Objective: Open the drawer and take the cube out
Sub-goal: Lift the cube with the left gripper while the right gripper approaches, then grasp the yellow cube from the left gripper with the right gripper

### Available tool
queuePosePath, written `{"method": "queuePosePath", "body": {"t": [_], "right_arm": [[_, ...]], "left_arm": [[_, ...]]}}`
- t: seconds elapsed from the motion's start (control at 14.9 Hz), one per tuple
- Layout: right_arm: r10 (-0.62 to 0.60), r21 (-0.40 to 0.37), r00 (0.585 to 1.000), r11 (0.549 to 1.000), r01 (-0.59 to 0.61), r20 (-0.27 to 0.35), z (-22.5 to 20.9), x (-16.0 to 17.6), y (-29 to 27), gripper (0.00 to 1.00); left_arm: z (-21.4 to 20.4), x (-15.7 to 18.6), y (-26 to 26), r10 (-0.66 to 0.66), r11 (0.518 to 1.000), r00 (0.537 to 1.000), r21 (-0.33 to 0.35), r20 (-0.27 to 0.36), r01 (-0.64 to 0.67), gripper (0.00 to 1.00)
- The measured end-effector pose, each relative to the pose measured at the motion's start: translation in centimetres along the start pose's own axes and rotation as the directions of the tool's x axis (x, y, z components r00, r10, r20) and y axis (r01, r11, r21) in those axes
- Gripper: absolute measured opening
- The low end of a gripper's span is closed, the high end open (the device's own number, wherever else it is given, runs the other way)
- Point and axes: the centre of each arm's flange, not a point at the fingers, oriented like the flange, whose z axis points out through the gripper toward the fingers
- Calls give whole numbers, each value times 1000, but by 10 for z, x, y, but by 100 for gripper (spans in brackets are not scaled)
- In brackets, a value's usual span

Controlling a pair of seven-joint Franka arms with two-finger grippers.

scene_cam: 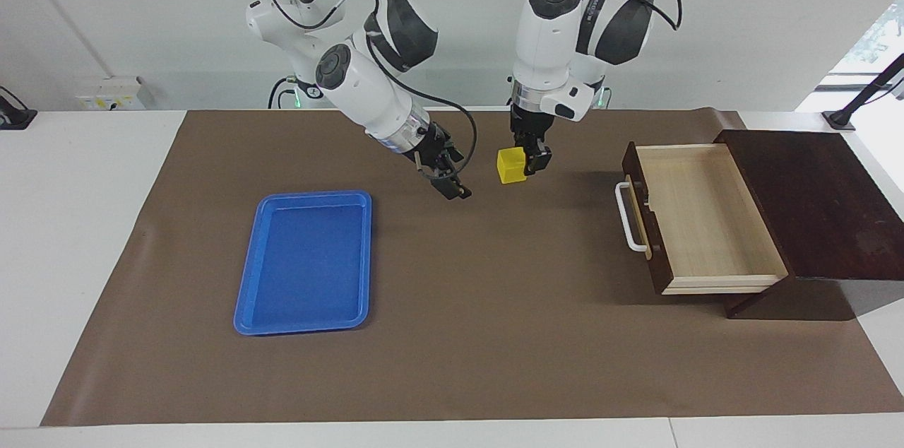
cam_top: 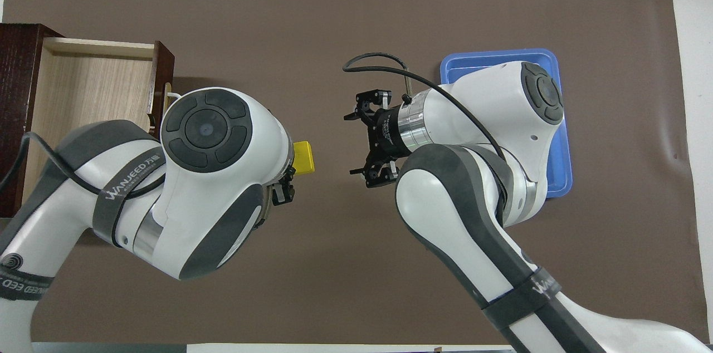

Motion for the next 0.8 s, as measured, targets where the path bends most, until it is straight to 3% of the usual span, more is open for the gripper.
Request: {"method": "queuePosePath", "body": {"t": [0.33,0.8], "right_arm": [[49,-49,998,998,-48,36,35,8,-3,100],[-83,-83,995,993,88,57,35,-5,-1,100]], "left_arm": [[-4,-8,0,-24,999,999,-25,48,25,55],[-4,-20,-11,2,1000,998,-28,55,0,55]]}}
